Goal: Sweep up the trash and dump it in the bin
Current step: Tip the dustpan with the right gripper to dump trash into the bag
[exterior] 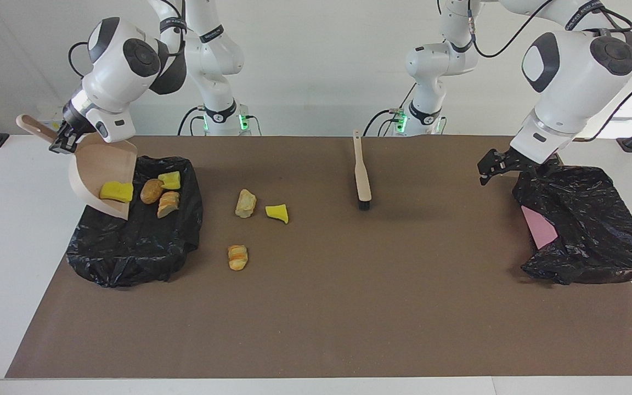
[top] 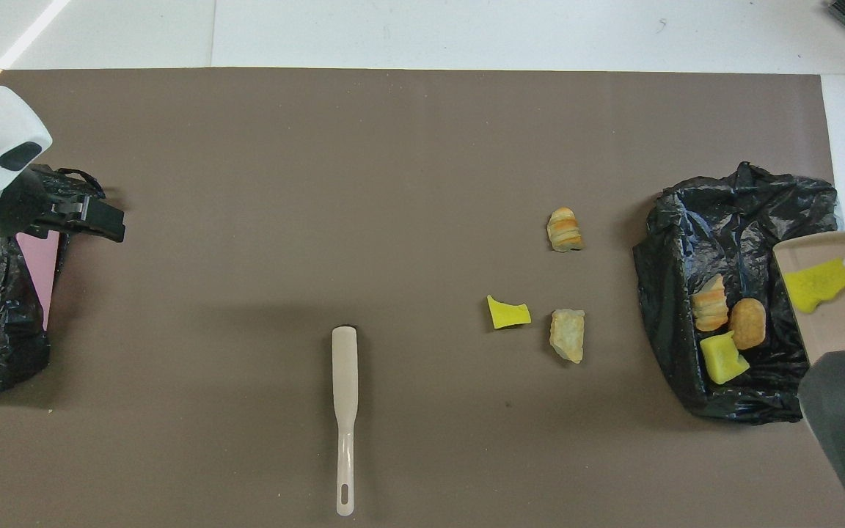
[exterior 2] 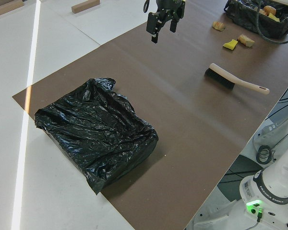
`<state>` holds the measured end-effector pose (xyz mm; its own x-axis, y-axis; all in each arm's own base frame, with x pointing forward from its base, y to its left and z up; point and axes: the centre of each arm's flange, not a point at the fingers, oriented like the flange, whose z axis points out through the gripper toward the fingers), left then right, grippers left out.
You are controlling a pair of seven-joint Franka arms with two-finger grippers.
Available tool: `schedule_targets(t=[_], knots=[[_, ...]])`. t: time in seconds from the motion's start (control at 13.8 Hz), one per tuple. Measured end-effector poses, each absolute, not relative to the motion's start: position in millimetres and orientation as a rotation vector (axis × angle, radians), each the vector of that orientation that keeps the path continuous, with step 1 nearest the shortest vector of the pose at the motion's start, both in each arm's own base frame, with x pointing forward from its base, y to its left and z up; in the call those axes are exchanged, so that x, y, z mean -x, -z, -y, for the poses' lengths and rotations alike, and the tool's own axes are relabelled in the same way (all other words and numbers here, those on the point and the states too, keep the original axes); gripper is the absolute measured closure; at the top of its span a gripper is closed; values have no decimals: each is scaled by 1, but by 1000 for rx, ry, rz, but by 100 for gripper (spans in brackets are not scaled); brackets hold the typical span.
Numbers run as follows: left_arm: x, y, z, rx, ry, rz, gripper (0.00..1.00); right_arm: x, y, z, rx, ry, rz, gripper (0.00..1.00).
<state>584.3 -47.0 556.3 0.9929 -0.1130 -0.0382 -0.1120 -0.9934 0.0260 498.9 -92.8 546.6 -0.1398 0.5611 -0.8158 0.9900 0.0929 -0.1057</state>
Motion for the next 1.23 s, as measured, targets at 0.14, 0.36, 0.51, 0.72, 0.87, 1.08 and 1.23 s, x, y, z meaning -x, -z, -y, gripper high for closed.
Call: schedule_targets(t=[0.14, 0.36, 0.51, 0.72, 0.87, 1.08, 1.23], knots=[[-584, -559, 57, -3113, 59, 207, 0, -496, -551, 73, -1493, 949, -1751, 69], [-585, -572, 55, -3131, 23, 200, 0, -491, -555, 45, -1484, 968, -1726, 69], [-583, -581, 51, -3139, 25, 200, 0, -486, -559, 41, -1511, 977, -1685, 69], [-580, -589, 49, -3139, 12, 255, 0, -482, -567, 44, -1524, 984, -1641, 69], [-579, -592, 44, -3138, 5, 272, 0, -484, -583, 44, -1540, 947, -1612, 69], [-578, -595, 44, -3137, -3, 277, 0, -491, -602, 39, -1688, 804, -1544, 69], [-578, -596, 48, -3136, -12, 290, 0, -502, -602, 32, -1825, 710, -1546, 69]])
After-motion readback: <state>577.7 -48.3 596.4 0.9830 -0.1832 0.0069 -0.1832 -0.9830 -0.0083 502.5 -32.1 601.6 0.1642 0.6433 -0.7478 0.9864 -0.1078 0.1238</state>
